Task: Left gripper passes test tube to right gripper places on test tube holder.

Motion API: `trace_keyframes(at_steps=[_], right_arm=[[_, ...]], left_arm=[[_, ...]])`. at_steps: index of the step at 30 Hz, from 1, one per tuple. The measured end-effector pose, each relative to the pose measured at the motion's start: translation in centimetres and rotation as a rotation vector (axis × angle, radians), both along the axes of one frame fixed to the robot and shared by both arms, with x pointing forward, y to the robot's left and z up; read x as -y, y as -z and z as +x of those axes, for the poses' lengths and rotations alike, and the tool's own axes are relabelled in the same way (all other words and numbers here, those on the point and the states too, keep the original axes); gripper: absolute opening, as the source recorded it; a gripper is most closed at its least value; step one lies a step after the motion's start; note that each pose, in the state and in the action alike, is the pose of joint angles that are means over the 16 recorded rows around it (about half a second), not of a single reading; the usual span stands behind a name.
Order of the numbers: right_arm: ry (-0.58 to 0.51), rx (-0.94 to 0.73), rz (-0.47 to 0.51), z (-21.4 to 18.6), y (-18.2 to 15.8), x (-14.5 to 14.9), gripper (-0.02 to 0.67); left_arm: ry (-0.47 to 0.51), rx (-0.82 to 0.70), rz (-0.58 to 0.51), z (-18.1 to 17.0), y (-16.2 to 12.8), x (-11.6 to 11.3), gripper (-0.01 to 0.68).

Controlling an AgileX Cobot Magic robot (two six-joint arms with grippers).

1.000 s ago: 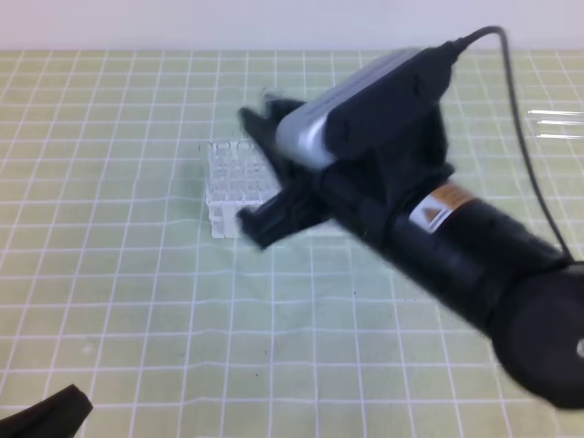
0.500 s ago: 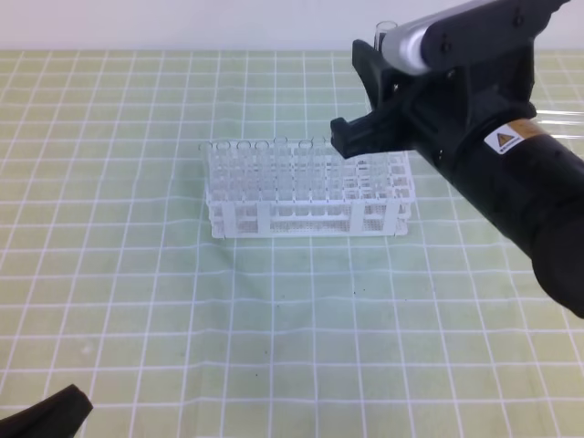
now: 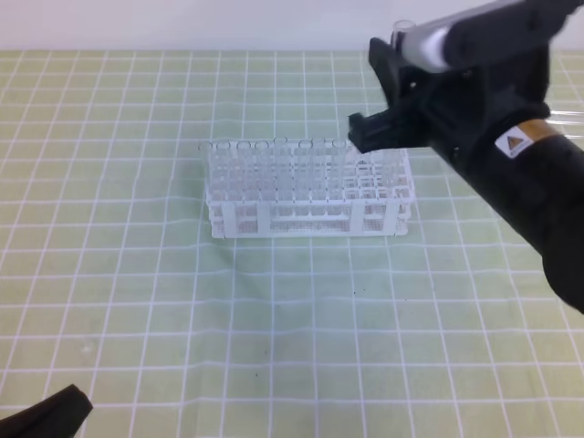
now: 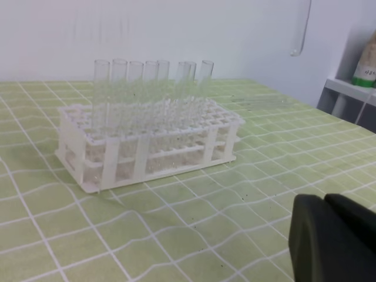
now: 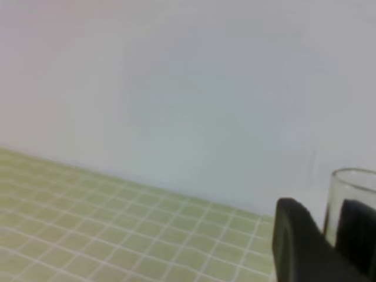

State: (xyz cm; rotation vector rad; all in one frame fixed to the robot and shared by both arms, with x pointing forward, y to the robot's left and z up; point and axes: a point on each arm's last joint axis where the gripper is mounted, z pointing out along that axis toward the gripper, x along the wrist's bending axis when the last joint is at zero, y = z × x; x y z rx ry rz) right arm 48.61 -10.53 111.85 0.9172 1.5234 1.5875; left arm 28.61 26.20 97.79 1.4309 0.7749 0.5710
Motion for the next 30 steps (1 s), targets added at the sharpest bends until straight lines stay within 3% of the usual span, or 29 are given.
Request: trace_keyframes(at_steps=[15,30], right_arm=[[0.008,0.023,0.02,1.3,2.5,0.1,0.09],[0.079,0.02,0.015,5.5,5.0,-0.7,0.09]], left_arm=[[0.0,0.002,0.005,0.0,0.0,0.0,-0.002],[0.0,0.002,0.004,0.0,0.0,0.0,-0.002]])
